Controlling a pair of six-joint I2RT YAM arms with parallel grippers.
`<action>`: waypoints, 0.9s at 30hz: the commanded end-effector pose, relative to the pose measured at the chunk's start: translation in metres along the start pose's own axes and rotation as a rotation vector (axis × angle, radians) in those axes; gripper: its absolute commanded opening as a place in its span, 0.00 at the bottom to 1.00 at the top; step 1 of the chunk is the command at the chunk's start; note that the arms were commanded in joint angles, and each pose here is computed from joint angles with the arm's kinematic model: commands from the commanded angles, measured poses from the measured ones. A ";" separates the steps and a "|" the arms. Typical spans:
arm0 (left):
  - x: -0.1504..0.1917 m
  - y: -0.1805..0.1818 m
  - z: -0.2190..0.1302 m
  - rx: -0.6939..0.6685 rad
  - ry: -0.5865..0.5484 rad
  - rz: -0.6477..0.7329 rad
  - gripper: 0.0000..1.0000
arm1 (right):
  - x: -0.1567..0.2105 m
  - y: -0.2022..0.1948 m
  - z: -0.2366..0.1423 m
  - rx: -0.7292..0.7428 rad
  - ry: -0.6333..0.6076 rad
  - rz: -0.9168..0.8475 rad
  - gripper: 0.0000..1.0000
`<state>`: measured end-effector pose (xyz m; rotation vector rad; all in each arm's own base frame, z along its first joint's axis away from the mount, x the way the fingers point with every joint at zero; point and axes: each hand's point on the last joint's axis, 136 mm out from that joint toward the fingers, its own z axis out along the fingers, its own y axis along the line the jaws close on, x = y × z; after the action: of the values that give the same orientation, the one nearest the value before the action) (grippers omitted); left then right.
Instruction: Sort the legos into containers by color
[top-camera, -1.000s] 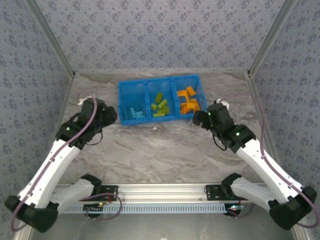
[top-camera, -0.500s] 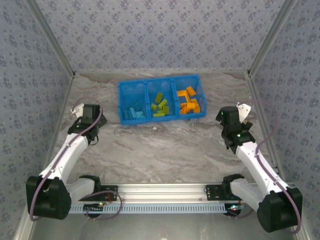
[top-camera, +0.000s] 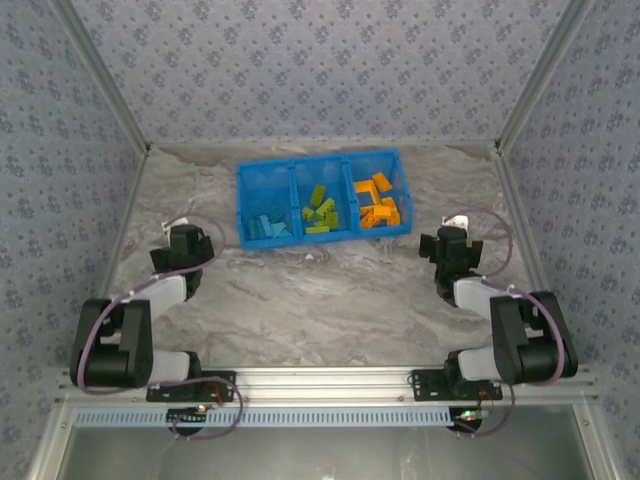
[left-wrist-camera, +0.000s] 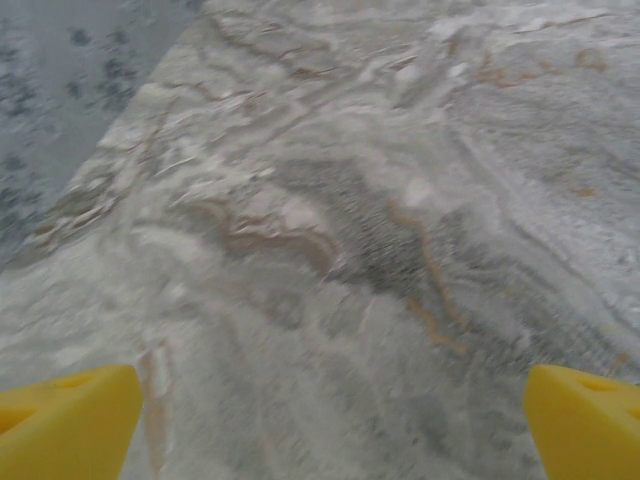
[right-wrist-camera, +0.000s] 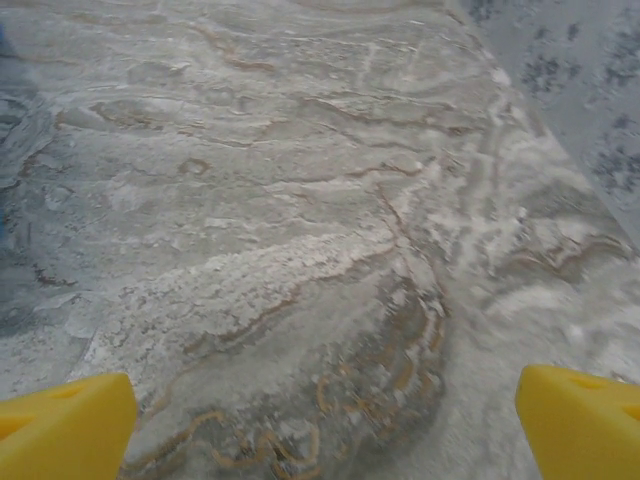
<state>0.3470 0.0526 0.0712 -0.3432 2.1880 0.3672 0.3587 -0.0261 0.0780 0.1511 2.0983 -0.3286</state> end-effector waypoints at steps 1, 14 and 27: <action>-0.051 -0.023 0.012 0.082 -0.138 0.026 0.98 | -0.039 0.003 0.009 -0.058 -0.149 -0.009 1.00; -0.039 -0.031 0.009 0.166 -0.295 -0.007 0.98 | -0.021 0.010 0.016 -0.136 -0.169 0.019 1.00; -0.039 -0.026 0.014 0.177 -0.272 -0.040 0.98 | -0.020 0.000 0.021 -0.115 -0.146 0.063 1.00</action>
<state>0.3829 0.0402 0.0766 -0.2203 1.9782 0.2129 0.3790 -0.0319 0.0778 0.1094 1.9827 -0.1921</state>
